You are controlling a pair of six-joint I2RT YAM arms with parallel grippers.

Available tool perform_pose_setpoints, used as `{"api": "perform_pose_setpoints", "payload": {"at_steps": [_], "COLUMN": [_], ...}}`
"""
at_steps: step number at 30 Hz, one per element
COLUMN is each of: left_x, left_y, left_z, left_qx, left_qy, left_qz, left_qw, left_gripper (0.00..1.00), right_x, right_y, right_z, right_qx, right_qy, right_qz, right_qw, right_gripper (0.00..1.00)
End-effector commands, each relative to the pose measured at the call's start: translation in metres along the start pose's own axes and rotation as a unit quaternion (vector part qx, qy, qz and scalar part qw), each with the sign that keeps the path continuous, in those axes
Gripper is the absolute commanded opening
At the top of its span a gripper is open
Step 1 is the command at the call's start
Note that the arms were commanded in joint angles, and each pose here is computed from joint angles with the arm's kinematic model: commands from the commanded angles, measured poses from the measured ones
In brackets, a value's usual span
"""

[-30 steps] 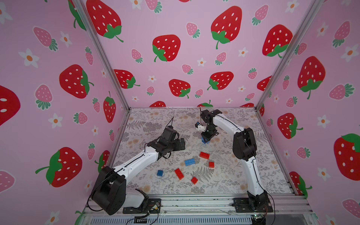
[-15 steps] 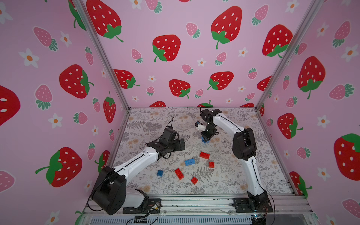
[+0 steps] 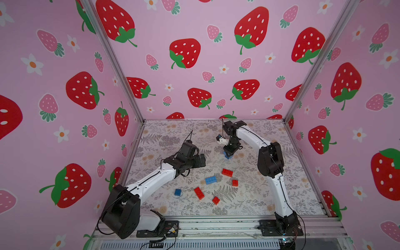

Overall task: Assemble a heart with lego
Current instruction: Assemble the lego brick with the lego brick.

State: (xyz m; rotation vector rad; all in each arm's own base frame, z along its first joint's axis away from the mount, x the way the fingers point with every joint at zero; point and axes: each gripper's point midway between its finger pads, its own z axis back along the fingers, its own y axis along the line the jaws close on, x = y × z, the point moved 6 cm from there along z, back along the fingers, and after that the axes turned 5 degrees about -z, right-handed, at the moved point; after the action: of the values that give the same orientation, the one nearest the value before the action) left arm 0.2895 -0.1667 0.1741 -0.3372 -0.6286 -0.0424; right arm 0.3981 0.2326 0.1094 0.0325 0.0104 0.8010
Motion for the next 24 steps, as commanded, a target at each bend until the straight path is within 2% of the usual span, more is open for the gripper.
{"api": "perform_pose_setpoints", "payload": {"at_steps": [1,8,15,24], "left_x": [0.003,0.001,0.000,-0.003], "left_y": [0.000,0.001,0.002,0.004], "left_z": [0.001,0.001,-0.003,-0.006], "left_qx": [-0.002,0.001,0.004,0.009], "left_qy": [-0.003,0.000,0.003,0.010], "left_qz": [0.002,-0.001,0.001,0.000], "left_qw": [1.000,1.000,1.000,1.000], "left_gripper": [1.00,1.00,1.00,1.00], "right_x": [-0.014,-0.037,-0.035,-0.040], "right_y": [0.006,0.003,0.000,0.001], "right_z": [-0.030,-0.041,-0.036,-0.074], "right_qx": [0.026,0.028,0.063,0.036], "right_qy": [0.051,0.068,0.059,0.143], "right_qz": [0.016,0.041,0.064,0.058], "right_qw": [0.998,0.997,0.994,0.987], "right_gripper": [0.07,0.07,0.07,0.06]}}
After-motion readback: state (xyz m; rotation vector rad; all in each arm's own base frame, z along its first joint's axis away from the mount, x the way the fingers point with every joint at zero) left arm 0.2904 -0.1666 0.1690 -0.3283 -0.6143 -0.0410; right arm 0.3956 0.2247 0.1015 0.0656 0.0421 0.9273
